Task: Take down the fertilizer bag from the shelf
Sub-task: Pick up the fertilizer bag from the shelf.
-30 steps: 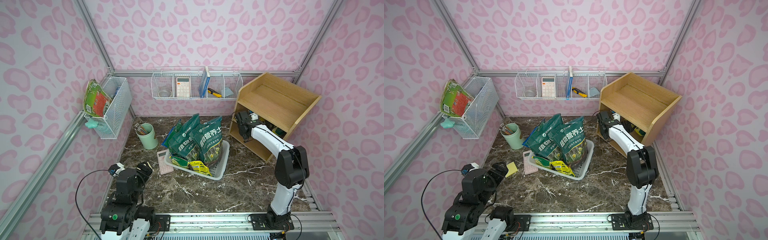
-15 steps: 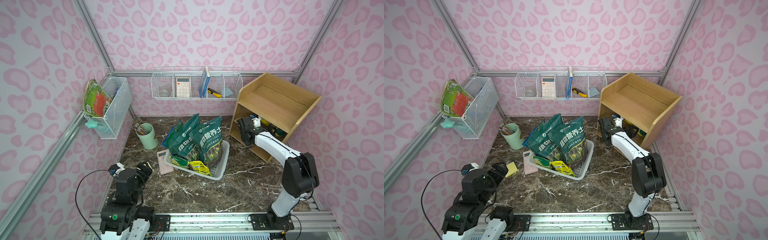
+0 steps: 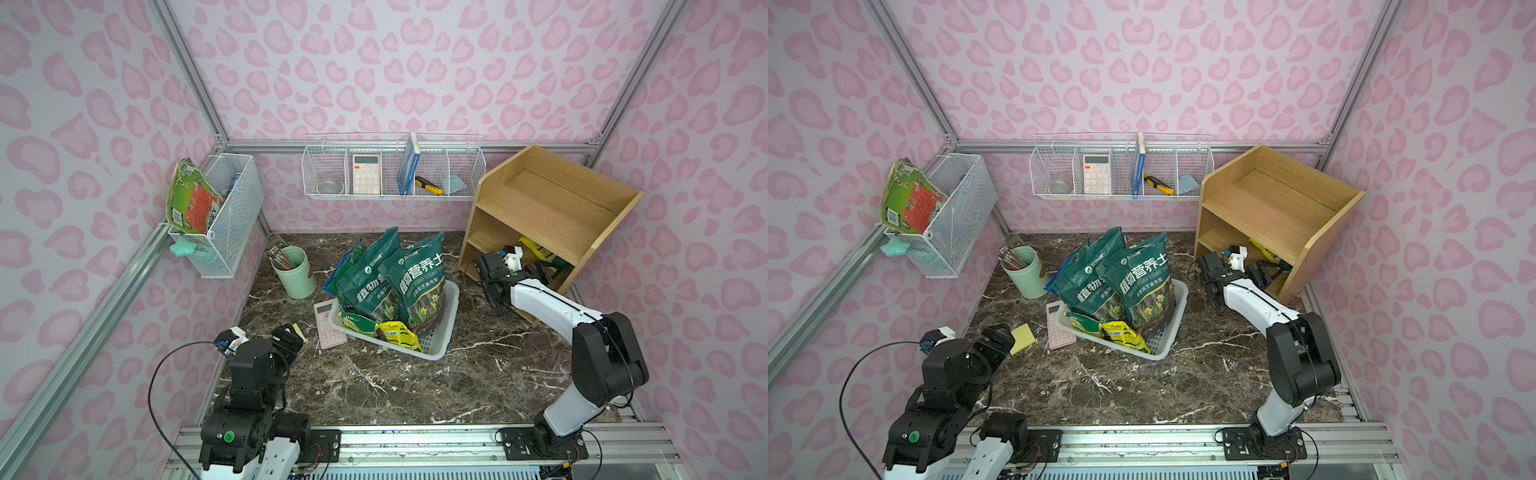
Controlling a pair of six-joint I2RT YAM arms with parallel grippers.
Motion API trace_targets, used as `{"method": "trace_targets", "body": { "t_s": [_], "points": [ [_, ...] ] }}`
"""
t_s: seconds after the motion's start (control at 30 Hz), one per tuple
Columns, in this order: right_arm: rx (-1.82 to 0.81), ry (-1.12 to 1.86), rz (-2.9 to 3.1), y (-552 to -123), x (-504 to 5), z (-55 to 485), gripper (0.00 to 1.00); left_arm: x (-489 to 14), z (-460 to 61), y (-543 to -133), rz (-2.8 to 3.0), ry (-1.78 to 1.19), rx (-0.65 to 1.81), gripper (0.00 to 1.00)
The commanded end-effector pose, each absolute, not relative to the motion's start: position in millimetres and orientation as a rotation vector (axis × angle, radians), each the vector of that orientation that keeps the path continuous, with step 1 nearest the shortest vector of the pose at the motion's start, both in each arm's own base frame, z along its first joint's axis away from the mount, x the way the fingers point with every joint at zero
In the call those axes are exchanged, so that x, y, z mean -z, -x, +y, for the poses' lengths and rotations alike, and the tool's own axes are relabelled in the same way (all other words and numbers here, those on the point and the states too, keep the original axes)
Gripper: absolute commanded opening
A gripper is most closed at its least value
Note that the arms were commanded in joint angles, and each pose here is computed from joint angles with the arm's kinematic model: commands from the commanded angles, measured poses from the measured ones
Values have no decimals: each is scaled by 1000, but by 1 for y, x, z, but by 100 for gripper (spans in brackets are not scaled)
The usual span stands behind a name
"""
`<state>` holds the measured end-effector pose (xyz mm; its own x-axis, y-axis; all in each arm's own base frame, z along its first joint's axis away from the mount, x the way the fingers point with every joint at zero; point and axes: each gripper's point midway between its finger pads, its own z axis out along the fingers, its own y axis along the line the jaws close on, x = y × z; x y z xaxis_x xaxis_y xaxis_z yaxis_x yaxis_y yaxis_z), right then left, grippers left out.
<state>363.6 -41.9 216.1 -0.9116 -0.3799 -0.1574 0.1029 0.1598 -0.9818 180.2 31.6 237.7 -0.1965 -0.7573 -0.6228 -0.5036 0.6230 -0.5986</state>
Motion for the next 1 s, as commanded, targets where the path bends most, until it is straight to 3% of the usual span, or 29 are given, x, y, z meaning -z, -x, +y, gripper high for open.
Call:
{"method": "trace_targets", "body": {
  "t_s": [0.0,0.53,0.97],
  "points": [
    [1526,559,2372,-366,-157,-33,80,-235,33,-177,1871,1010,301,92],
    [1284,943,2426,-374,-138,-29,69,-240,35,-173,1846,1006,306,92],
    [1254,859,2488,-398,-127,-47,68,-244,36,-169,1826,1004,306,92]
  ]
}}
